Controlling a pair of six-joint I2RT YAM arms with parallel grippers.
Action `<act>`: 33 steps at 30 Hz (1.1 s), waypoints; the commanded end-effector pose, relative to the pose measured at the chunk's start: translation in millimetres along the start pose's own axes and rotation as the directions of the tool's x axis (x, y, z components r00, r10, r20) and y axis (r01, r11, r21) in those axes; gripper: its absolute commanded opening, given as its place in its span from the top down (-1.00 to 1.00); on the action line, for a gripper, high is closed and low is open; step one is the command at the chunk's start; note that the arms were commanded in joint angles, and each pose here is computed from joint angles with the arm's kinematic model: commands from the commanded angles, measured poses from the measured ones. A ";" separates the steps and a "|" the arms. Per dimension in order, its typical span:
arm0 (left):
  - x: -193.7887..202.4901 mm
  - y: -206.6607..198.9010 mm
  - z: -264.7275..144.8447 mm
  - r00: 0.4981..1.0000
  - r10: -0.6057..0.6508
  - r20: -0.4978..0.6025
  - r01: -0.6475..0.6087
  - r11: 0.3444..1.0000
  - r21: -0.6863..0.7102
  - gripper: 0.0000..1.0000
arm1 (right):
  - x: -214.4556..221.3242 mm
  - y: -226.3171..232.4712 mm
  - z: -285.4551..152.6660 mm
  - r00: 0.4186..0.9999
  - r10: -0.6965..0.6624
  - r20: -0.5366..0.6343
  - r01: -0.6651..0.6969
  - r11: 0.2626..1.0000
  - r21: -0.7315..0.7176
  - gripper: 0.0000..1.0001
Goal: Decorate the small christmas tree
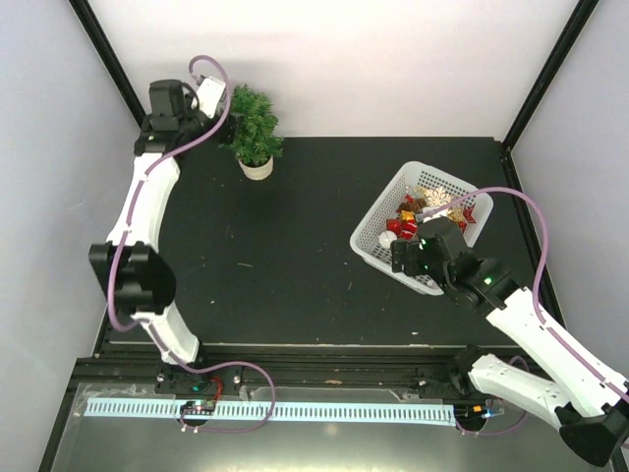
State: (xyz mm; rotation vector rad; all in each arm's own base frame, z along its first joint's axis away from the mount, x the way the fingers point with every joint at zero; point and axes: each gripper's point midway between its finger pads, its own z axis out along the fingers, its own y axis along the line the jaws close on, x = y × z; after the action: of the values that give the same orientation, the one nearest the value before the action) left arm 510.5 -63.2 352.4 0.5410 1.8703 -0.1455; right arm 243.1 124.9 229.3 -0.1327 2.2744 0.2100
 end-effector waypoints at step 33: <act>-34.6 35.5 128.4 0.971 -0.160 0.177 0.130 0.977 0.170 0.97 | 32.0 8.8 42.6 0.991 0.028 -0.133 -0.025 0.999 0.027 -0.92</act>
State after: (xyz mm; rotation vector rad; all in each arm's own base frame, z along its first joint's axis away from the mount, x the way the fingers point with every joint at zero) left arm 643.6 -84.3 344.0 0.4722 1.7211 -0.3976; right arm 250.9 137.8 174.9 -0.1166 2.4233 0.1750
